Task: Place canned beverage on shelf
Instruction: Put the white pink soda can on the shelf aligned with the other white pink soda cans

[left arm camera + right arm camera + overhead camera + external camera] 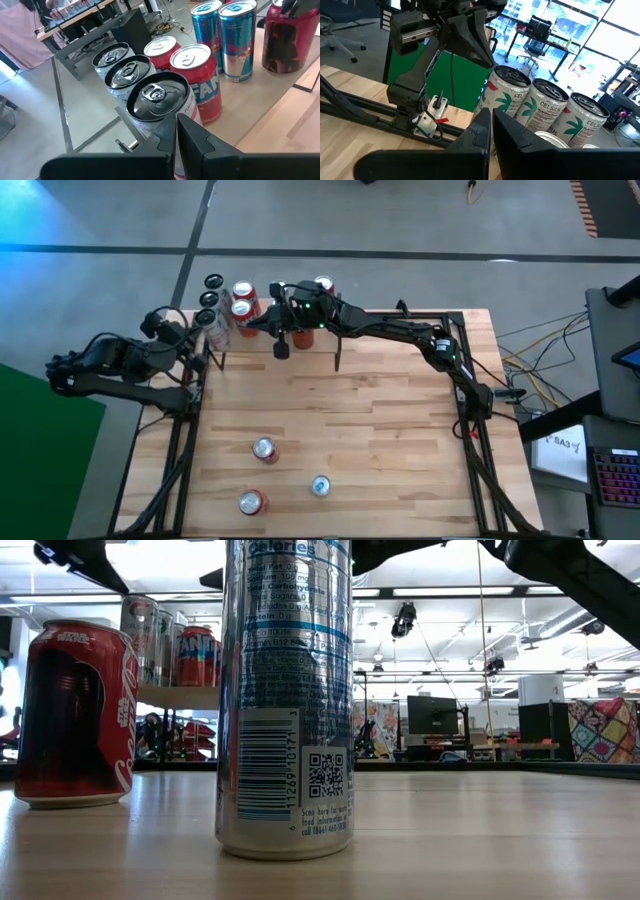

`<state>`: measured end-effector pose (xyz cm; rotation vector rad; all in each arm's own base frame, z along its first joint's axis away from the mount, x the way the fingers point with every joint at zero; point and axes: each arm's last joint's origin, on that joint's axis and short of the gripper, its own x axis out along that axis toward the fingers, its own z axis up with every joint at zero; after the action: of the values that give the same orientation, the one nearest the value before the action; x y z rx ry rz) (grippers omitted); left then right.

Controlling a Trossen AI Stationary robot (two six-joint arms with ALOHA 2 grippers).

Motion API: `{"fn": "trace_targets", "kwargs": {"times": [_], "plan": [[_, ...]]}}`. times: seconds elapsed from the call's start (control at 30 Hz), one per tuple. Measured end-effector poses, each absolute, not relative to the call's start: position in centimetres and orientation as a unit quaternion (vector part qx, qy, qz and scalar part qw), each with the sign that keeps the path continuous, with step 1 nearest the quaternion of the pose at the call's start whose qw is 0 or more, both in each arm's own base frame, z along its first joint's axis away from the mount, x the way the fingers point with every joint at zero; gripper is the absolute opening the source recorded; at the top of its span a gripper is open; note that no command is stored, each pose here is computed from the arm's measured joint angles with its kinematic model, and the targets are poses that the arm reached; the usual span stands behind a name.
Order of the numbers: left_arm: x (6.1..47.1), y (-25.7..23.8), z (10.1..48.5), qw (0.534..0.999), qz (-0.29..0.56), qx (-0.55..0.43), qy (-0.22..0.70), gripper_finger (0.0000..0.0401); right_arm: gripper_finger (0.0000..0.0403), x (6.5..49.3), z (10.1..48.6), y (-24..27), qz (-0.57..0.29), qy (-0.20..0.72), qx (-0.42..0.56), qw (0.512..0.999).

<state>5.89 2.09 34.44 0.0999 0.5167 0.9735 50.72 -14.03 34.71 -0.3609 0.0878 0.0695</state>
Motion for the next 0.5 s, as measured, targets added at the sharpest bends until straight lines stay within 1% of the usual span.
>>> {"fn": "trace_targets", "kwargs": {"times": [0.3, 0.5], "plan": [[5.94, 2.09, 34.4, 0.85, 0.463, 0.046, 0.246, 0.0, 0.0009, 50.72, 34.71, -14.03, 0.035, 0.044, -0.179, 0.982], [6.21, 2.08, 33.68, 0.847, 0.464, 0.049, 0.255, 0.0, 0.0009, 50.71, 34.73, -14.05, 0.034, 0.043, -0.18, 0.982]]}}
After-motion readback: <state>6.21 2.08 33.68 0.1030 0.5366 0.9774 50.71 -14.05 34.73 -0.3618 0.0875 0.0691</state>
